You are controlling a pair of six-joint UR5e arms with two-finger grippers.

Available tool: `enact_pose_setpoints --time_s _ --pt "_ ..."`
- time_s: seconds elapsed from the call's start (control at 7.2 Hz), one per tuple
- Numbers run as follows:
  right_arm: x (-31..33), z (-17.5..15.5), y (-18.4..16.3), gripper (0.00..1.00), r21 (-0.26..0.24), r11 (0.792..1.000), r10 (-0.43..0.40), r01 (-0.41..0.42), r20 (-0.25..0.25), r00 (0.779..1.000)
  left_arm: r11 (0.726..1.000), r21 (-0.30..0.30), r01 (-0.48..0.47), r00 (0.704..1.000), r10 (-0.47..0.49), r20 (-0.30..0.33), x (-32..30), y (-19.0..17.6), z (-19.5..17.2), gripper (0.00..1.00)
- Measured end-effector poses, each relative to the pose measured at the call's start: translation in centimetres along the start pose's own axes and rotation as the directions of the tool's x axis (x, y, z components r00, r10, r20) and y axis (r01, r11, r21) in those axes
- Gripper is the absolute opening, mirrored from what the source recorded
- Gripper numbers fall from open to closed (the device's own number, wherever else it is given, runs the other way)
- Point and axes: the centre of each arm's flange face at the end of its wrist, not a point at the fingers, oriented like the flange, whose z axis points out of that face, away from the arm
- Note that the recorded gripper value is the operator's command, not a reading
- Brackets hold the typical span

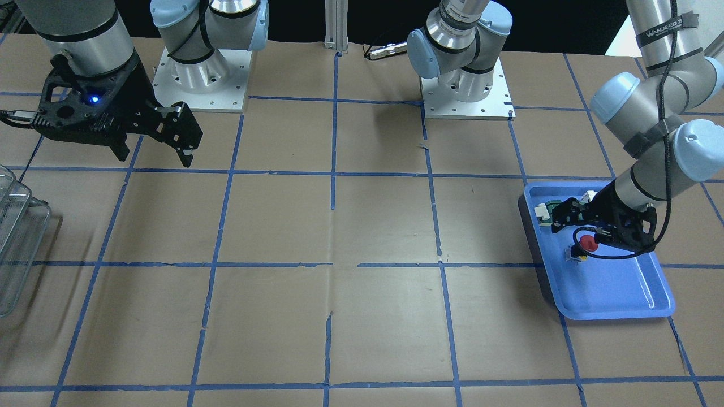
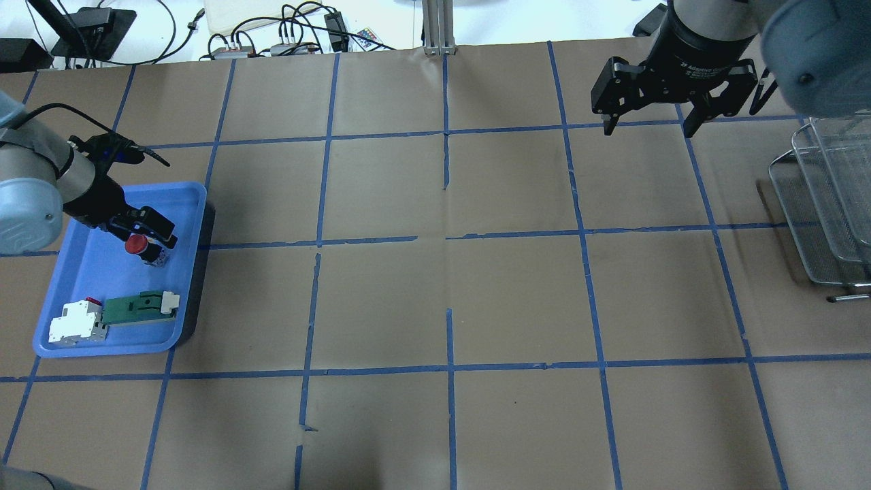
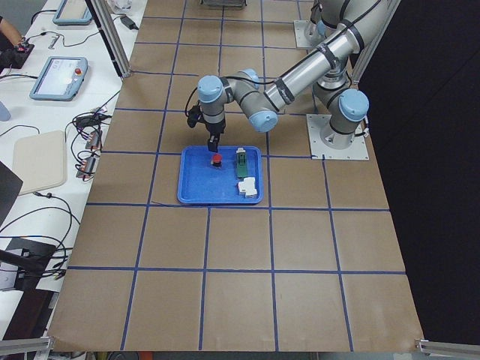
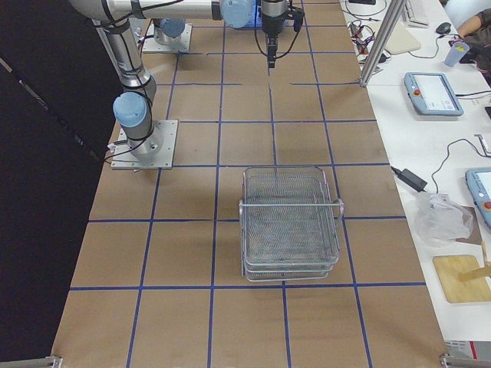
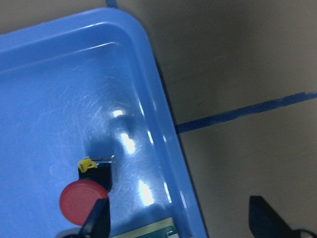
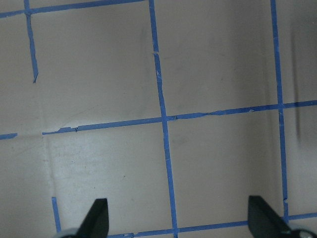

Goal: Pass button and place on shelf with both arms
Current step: 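Close the left gripper on the red push-button switch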

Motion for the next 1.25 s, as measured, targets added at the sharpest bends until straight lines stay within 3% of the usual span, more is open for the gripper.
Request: enact_pose_setpoints --time_s 0.56,0.69,0.97,1.25 --pt "0.0 0.1 -0.1 1.0 -0.002 1.0 0.0 0.0 0.0 1.0 0.999 0.025 -0.037 0.999 0.037 0.018 -3.3 0.3 1.7 0.97" --pt "0.0 0.2 -0.1 1.0 -0.005 1.0 0.0 0.0 0.0 1.0 0.998 0.04 -0.039 0.999 0.038 0.029 -3.6 0.1 2.1 0.85" --pt "0.0 0.4 0.0 1.0 -0.009 1.0 0.004 -0.004 -0.001 1.0 0.998 0.053 -0.044 0.998 0.042 0.038 -3.7 0.0 2.7 0.48" --pt "0.0 0.5 0.2 1.0 -0.012 1.0 0.0 0.0 -0.001 1.0 0.998 0.051 -0.045 0.999 0.043 0.033 -3.5 0.2 2.8 0.24"
